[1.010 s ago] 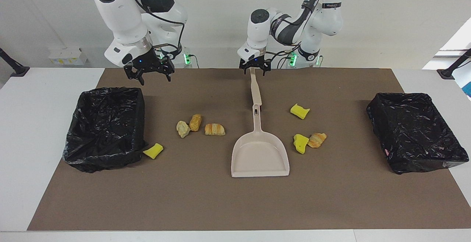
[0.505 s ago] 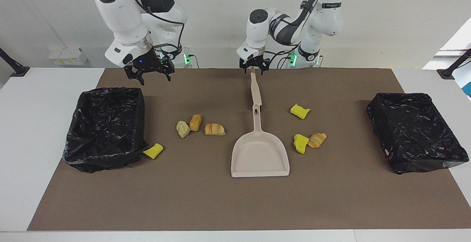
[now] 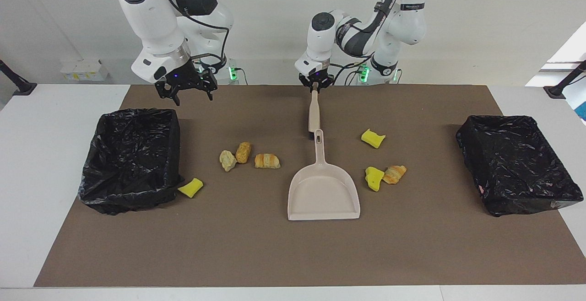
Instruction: Sweep and dump trash in bin
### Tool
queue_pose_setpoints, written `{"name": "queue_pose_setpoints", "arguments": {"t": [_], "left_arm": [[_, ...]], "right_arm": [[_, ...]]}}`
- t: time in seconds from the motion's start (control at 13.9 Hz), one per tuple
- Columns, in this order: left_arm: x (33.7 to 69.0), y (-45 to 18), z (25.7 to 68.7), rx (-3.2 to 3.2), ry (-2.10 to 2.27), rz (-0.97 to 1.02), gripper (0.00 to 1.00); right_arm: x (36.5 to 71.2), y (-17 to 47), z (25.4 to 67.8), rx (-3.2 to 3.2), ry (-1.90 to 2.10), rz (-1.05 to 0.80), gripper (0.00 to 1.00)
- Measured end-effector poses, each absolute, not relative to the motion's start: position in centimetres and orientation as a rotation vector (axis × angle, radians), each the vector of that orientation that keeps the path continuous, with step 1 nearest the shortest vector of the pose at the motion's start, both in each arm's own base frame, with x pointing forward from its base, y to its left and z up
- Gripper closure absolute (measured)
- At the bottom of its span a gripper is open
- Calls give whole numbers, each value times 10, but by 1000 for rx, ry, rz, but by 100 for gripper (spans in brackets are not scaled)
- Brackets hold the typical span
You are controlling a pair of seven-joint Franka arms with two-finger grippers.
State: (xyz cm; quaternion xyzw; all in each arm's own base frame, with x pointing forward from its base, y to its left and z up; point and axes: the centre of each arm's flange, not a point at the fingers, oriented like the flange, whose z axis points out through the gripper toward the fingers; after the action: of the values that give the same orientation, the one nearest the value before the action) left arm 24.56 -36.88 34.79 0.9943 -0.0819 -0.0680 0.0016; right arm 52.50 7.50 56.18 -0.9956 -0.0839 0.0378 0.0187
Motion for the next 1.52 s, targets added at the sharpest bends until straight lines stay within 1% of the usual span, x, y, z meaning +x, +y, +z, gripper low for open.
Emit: {"name": "queue_pose_setpoints", "arguments": {"t": [0.14,0.36,0.51,0.72,0.94,1.23,1.37,1.52], "left_arm": [[263,-361,356,3126,-247,-237,73],[319,-326,380,3148,-238,-241,73],[352,-297,398,3166,-236,-250,73],[394,-249,420,3152,-192,-214,73],[428,-192,427,3162,-148,-178,73],[467,-120,429,3164,-89,-161,73],[490,-91,431,3159,-112,-148,73],[508,-67,427,3157,-133,-130,73]], "right_arm": [[526,75,562,-3093,-268,110,0],[527,76,565,-3094,-272,87,0],[527,94,568,-3094,-281,47,0],[525,158,570,-3085,-224,-71,0],[522,221,556,-3057,-140,-143,0],[521,315,519,-3054,-28,-250,0],[519,364,493,-3058,0,-246,0],[524,398,465,-3053,-28,-260,0]]}}
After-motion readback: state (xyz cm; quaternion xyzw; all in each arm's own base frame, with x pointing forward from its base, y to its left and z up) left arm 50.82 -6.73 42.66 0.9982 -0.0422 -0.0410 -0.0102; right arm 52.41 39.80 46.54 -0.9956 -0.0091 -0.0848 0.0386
